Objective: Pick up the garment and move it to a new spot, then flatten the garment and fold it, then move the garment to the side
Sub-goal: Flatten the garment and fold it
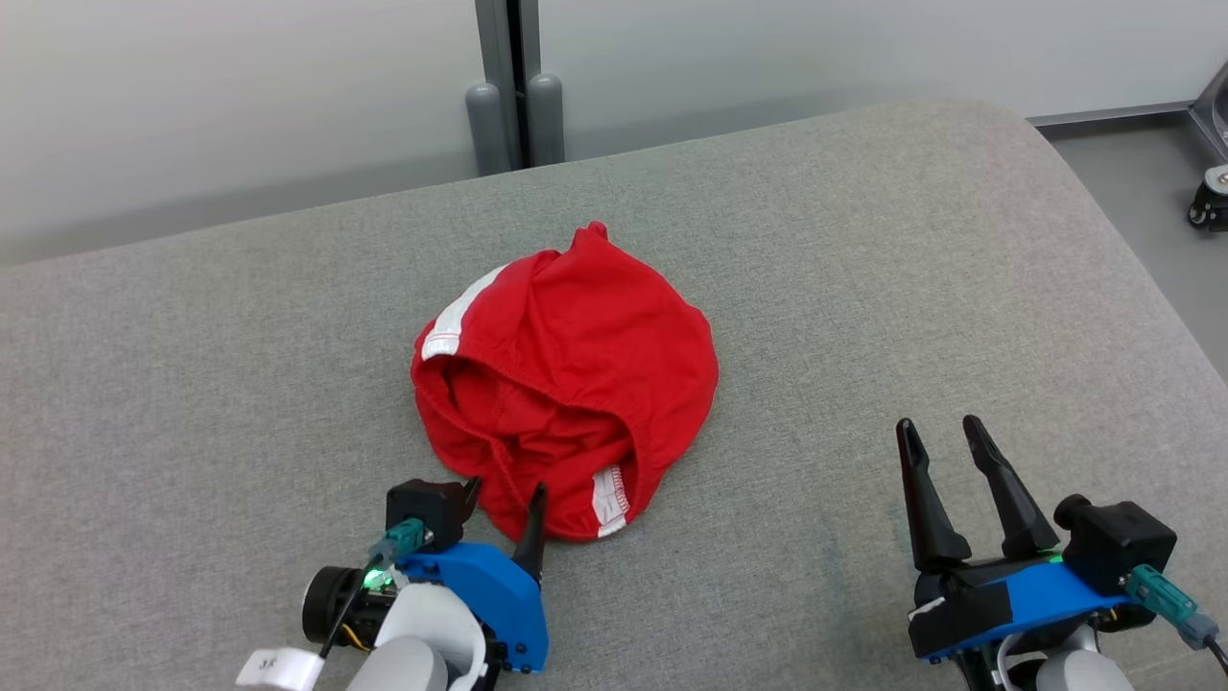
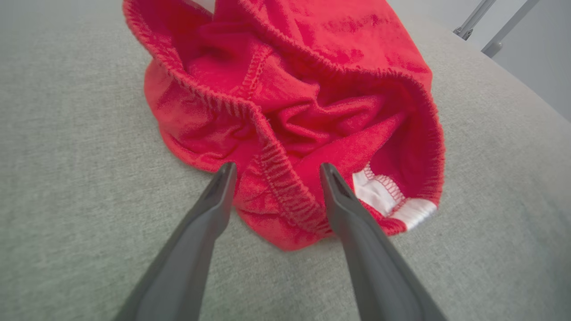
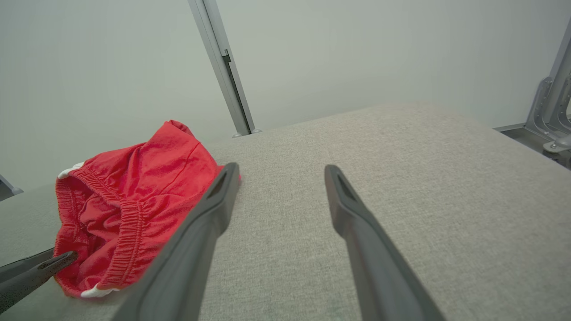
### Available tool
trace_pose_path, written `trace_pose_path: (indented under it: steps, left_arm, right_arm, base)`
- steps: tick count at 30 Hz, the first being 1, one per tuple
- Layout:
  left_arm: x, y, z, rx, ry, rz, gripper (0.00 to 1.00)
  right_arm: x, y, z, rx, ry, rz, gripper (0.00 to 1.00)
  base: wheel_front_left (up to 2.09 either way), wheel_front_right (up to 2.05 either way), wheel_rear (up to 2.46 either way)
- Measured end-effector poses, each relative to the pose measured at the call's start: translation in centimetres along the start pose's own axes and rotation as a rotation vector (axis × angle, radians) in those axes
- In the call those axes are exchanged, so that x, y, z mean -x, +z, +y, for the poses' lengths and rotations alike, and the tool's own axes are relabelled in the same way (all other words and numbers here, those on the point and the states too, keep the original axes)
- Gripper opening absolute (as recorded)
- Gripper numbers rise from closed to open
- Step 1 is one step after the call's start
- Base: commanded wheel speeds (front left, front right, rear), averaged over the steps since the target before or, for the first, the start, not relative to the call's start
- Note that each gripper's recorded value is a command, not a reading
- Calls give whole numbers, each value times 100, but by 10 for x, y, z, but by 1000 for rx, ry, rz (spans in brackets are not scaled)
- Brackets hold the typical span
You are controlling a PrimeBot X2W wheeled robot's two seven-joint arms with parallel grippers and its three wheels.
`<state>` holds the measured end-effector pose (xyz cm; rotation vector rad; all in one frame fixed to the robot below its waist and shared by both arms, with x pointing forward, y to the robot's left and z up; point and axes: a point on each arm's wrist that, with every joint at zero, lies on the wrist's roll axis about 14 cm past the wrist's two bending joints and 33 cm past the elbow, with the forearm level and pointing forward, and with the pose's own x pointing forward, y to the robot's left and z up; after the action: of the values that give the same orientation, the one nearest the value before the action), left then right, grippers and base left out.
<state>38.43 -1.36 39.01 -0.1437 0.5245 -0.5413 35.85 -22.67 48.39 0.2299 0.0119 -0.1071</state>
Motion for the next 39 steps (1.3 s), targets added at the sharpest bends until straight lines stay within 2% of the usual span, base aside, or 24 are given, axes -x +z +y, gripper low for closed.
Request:
trace_pose_path:
  steps: [4, 5, 8, 11, 14, 18, 24, 30, 35, 39]
  left_arm:
    - [-9, -15, 14, 3, 59, 102, 99]
    - [-10, -19, 17, 16, 70, 127, 0]
    - [-16, -19, 21, 51, 74, 157, 0]
    - [-23, -2, 21, 60, 64, 103, 0]
    - [-31, 35, 16, 40, 37, -17, 0]
    - [-36, 101, -5, -26, -51, -199, 0]
    - [-17, 206, -87, -138, -319, -465, 0]
    - [14, 259, -167, -272, -553, -617, 0]
    - [41, 293, -201, -188, -692, -726, 0]
    - [45, 310, -198, -40, -710, -762, 0]
  right_arm:
    - [-1, -1, -2, -3, -6, 0, 100]
    - [-1, -2, -2, -3, -7, 3, 100]
    - [-1, -3, -3, -7, -11, 4, 100]
    - [-2, -4, -5, -9, -16, 5, 100]
    - [-3, -5, -6, -10, -21, 6, 100]
    - [-5, -6, -6, -13, -19, 3, 100]
    - [-8, 0, -1, -14, -3, -13, 100]
    - [-7, 2, 0, -14, -1, -18, 100]
    - [-6, -1, -3, -18, -10, -9, 100]
    - [-7, -3, -3, -18, -12, -4, 100]
  base:
    - [0, 0, 0]
    - [0, 0, 0]
    - [0, 0, 0]
    - [0, 0, 0]
    - [0, 0, 0]
    - [0, 0, 0]
    - [0, 0, 0]
    - [0, 0, 0]
    - [0, 0, 0]
    - [0, 0, 0]
